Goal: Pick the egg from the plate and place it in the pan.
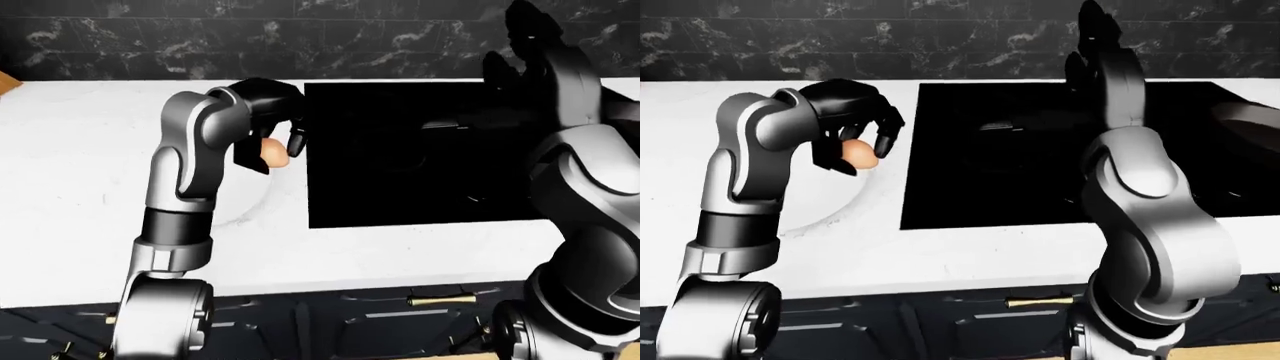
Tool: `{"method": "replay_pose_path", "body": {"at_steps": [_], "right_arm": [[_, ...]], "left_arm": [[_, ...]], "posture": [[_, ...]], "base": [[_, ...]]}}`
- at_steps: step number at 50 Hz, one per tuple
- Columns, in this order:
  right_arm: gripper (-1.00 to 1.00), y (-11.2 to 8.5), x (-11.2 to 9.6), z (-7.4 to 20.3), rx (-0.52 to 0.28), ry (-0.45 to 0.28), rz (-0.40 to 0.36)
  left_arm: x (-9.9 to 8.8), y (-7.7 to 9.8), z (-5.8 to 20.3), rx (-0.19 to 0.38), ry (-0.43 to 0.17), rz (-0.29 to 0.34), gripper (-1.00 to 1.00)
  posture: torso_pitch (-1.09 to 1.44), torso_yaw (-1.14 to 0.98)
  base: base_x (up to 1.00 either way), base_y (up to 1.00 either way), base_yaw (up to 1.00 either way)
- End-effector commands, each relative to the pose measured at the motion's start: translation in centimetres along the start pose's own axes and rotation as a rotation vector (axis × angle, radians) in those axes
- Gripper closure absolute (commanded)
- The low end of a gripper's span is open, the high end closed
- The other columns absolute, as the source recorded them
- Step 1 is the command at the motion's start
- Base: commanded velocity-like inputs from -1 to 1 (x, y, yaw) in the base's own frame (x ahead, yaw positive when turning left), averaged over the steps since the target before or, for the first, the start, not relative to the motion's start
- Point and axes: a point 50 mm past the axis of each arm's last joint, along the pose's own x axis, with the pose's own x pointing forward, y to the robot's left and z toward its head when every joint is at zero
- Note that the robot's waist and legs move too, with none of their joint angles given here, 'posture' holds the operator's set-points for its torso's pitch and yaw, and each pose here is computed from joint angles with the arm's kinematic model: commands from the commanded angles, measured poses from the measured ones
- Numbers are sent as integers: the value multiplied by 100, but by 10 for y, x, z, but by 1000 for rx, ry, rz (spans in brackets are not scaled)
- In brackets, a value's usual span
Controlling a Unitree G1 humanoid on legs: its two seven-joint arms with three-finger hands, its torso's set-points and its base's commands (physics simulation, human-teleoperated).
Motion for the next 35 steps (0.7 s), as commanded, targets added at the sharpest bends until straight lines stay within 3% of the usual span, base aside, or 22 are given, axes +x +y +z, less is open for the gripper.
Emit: {"method": "replay_pose_path", "body": {"at_steps": [1,35], "right_arm": [[-100,-2,-1,11,2,-58,-15],[-100,-2,-1,10,5,-57,-16]], "left_arm": [[-8,17,3,33,-5,70,100],[-9,23,3,29,1,76,100]], "posture": [[0,0],[0,0]], "base": [[0,-18,0],[-8,-19,0]]}}
